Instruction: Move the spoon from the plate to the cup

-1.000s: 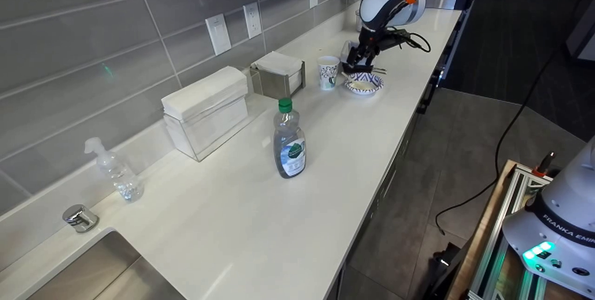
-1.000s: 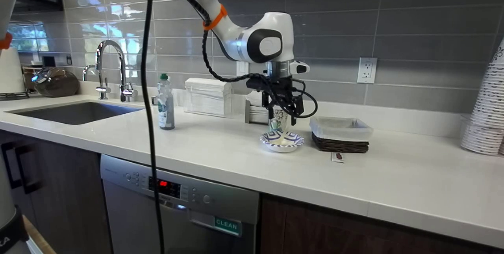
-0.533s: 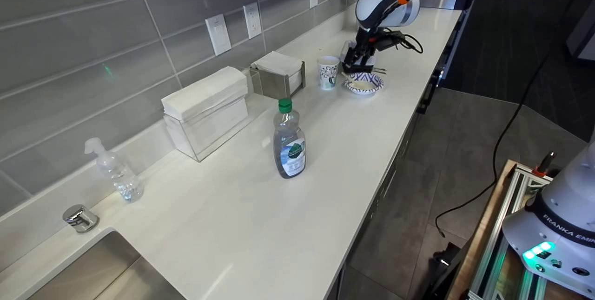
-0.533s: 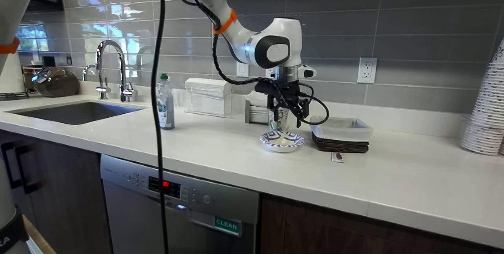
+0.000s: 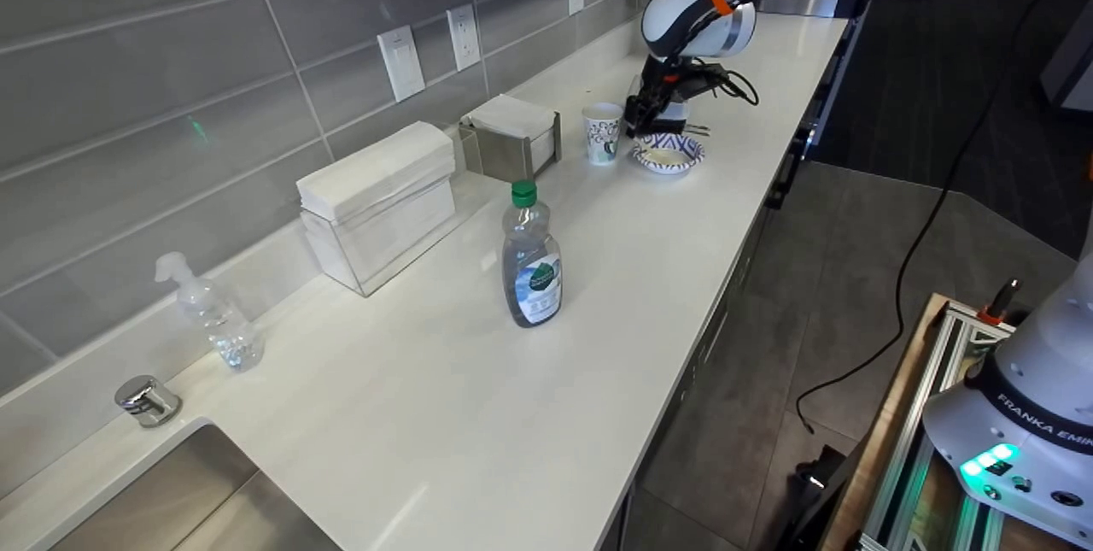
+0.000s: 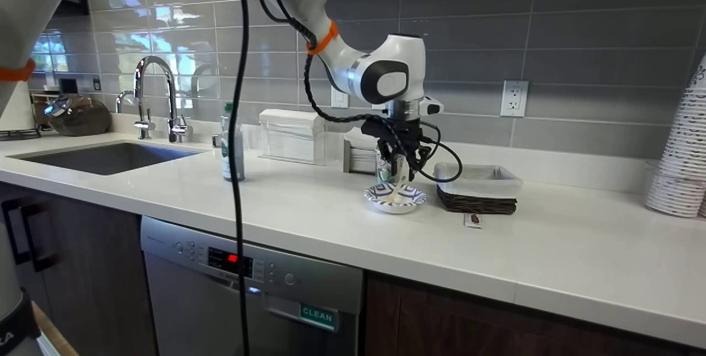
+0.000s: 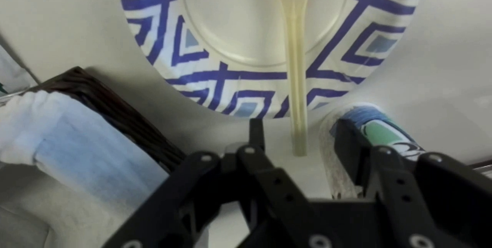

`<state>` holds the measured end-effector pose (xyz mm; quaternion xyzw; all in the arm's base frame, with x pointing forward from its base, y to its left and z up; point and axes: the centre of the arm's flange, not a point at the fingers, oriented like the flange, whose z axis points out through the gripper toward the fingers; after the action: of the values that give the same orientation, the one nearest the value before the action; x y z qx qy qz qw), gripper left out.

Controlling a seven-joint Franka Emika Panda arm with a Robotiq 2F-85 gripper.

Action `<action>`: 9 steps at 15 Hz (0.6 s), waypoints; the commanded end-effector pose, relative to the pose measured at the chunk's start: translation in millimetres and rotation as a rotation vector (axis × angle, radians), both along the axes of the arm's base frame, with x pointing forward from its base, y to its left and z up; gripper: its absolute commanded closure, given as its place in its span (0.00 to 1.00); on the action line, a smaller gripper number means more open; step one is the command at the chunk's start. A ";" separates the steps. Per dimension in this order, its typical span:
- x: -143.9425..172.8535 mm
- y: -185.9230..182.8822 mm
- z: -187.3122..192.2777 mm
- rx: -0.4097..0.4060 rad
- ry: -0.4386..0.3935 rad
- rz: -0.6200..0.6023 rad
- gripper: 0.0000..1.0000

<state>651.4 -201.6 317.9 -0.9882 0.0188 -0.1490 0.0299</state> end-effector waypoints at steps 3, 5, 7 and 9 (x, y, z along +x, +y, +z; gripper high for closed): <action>12.8 -0.2 -12.4 0.013 -0.053 0.021 0.45; 13.8 -0.3 -15.8 0.014 -0.054 0.020 0.50; 13.6 -0.3 -18.7 0.018 -0.050 0.020 0.57; 12.9 -0.6 -20.4 0.022 -0.047 0.020 0.60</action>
<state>660.1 -197.2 304.9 -0.9861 0.0121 -0.1621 0.0333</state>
